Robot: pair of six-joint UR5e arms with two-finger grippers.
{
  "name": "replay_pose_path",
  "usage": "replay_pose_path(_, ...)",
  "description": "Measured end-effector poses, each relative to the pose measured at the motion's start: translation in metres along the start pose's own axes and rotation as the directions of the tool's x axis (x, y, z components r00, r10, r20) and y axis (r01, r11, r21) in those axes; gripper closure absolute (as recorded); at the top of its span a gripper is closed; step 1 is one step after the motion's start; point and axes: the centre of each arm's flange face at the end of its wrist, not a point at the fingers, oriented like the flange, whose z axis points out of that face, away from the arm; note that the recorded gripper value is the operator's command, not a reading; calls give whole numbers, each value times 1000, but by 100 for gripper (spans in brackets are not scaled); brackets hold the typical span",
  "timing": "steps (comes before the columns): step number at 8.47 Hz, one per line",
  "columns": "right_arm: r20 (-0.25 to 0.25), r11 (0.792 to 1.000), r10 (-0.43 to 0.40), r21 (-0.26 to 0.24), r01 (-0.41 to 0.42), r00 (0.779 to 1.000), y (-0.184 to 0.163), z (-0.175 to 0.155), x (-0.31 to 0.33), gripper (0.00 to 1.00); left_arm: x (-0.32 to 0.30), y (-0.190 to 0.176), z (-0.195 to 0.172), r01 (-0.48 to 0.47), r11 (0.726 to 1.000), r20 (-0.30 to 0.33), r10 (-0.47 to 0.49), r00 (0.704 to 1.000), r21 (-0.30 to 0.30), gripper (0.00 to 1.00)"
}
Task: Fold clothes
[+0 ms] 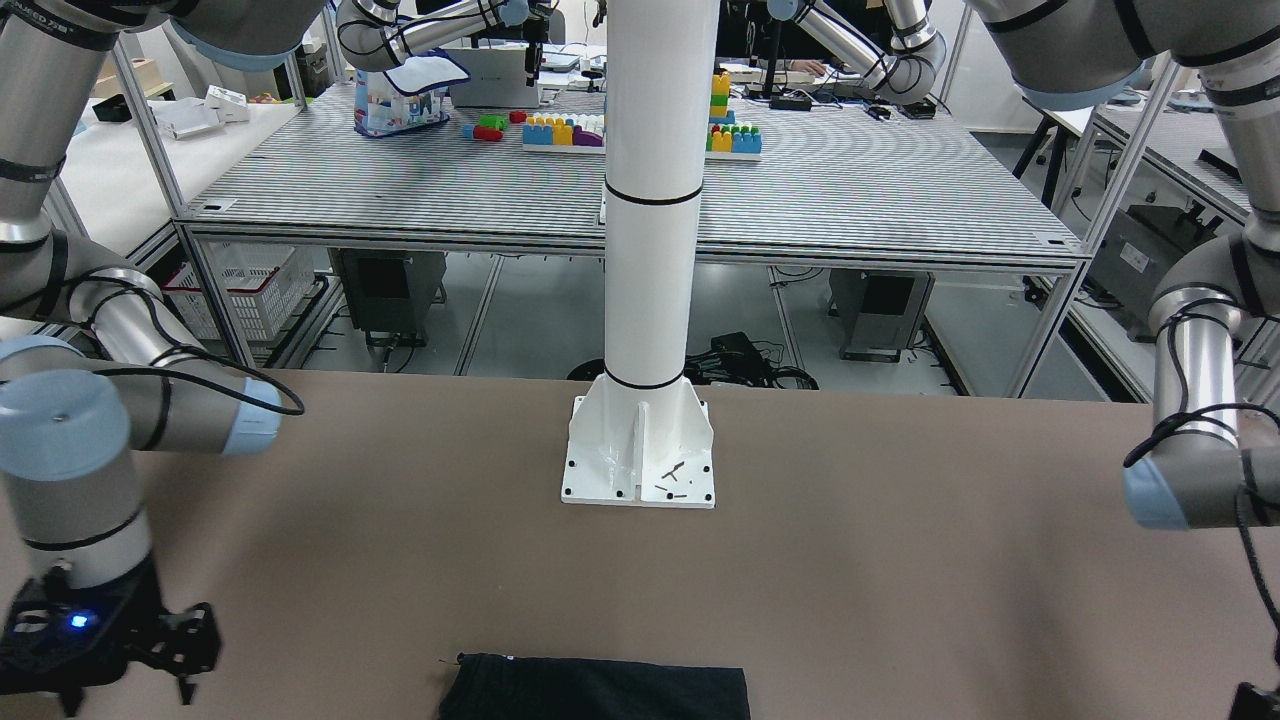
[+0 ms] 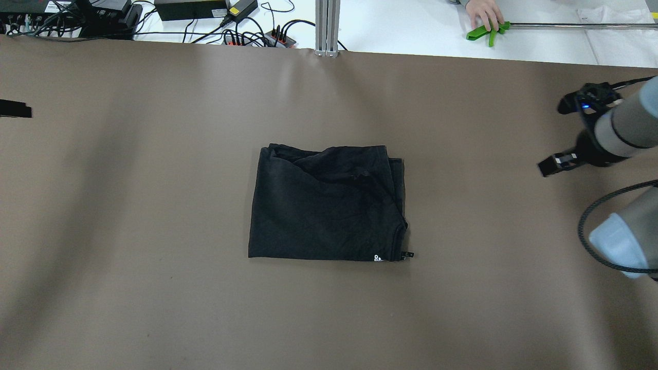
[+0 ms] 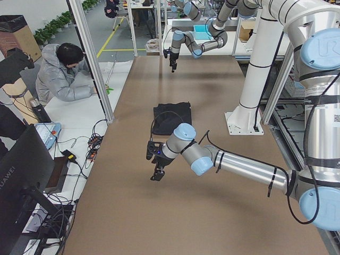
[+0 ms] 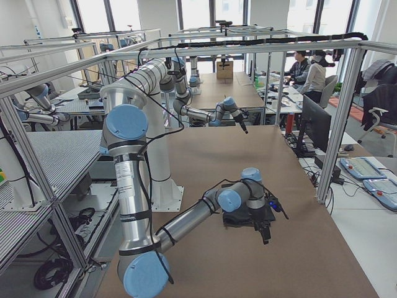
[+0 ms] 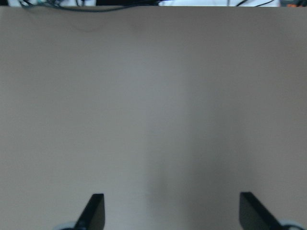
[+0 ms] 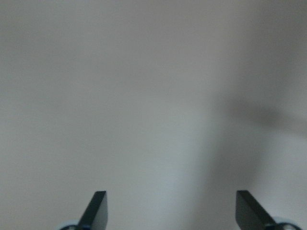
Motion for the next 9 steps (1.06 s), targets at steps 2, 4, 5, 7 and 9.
replay_pose_path(2,-192,989,-139,-70,127,971,39,15,98,6,-78,-17,-19,-126,992,161,126,979,-8,0)
replay_pose_path(4,-304,986,-129,-144,88,944,68,31,165,6,-129,-24,-22,-228,973,338,222,915,-22,0)
replay_pose_path(5,-331,984,-104,-172,48,938,77,40,195,6,-141,-24,-22,-249,968,385,242,891,-30,0)
replay_pose_path(7,-359,984,-66,-181,0,931,85,56,241,6,-157,-16,-21,-295,953,420,296,858,-68,0)
replay_pose_path(9,-366,988,-64,-155,7,928,90,70,270,6,-180,-7,-24,-328,938,438,343,831,-110,0)
